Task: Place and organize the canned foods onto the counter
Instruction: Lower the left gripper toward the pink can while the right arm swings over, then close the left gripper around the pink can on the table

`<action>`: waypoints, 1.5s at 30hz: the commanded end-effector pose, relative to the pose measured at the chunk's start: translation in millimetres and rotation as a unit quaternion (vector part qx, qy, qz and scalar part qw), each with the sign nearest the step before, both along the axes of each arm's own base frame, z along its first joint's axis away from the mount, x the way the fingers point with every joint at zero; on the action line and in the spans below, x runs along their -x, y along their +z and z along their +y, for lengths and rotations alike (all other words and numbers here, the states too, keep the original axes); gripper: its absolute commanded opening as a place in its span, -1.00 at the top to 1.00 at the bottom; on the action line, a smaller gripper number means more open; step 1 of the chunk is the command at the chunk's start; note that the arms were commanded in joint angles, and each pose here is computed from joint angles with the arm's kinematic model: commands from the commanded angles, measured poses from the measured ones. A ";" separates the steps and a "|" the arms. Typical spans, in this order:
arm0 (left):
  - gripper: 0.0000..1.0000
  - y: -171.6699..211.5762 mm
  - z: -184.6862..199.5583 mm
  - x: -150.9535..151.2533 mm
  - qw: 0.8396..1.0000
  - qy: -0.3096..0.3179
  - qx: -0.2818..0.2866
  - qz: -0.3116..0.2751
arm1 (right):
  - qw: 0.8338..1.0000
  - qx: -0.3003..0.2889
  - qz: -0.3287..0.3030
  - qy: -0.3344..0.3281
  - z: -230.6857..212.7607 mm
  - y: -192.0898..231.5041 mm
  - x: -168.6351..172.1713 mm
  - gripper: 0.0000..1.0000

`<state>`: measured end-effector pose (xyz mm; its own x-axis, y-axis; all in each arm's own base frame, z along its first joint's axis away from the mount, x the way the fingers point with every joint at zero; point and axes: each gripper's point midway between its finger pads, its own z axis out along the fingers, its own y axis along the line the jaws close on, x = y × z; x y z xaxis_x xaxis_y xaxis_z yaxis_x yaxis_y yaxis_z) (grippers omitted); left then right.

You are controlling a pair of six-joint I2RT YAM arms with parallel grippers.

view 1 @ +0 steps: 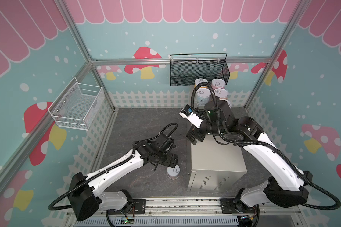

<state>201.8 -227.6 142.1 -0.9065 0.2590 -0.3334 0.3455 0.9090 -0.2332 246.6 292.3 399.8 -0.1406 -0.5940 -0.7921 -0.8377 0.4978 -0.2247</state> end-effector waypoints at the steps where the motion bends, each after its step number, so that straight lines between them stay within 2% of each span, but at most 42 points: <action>1: -0.97 -13.1 0.1 8.2 0.999 0.002 -0.042 -0.010 | 1.000 -0.001 -0.019 0.001 -6.5 9.6 7.1 -0.99; 5: -0.96 -31.9 -2.0 17.1 0.998 0.001 -0.066 -0.006 | 1.000 -0.009 -0.025 -0.002 -10.9 12.5 10.9 -0.99; 16: -0.96 -68.7 -19.9 26.8 0.999 -0.012 -0.033 0.003 | 1.000 -0.022 -0.021 -0.001 -13.5 13.5 17.3 -0.99; 28: -0.94 -88.7 -16.3 17.1 0.999 0.003 -0.048 -0.019 | 1.000 -0.021 -0.020 -0.001 -9.8 10.7 15.0 -0.99; 39: -0.66 -87.4 -16.8 12.2 0.998 -0.009 -0.052 -0.038 | 1.000 -0.018 -0.019 -0.003 -10.7 6.9 14.3 -0.99; 45: -0.56 -77.9 -3.3 10.7 0.995 -0.009 -0.080 -0.052 | 1.000 -0.021 -0.019 -0.004 -12.5 7.8 16.1 -0.99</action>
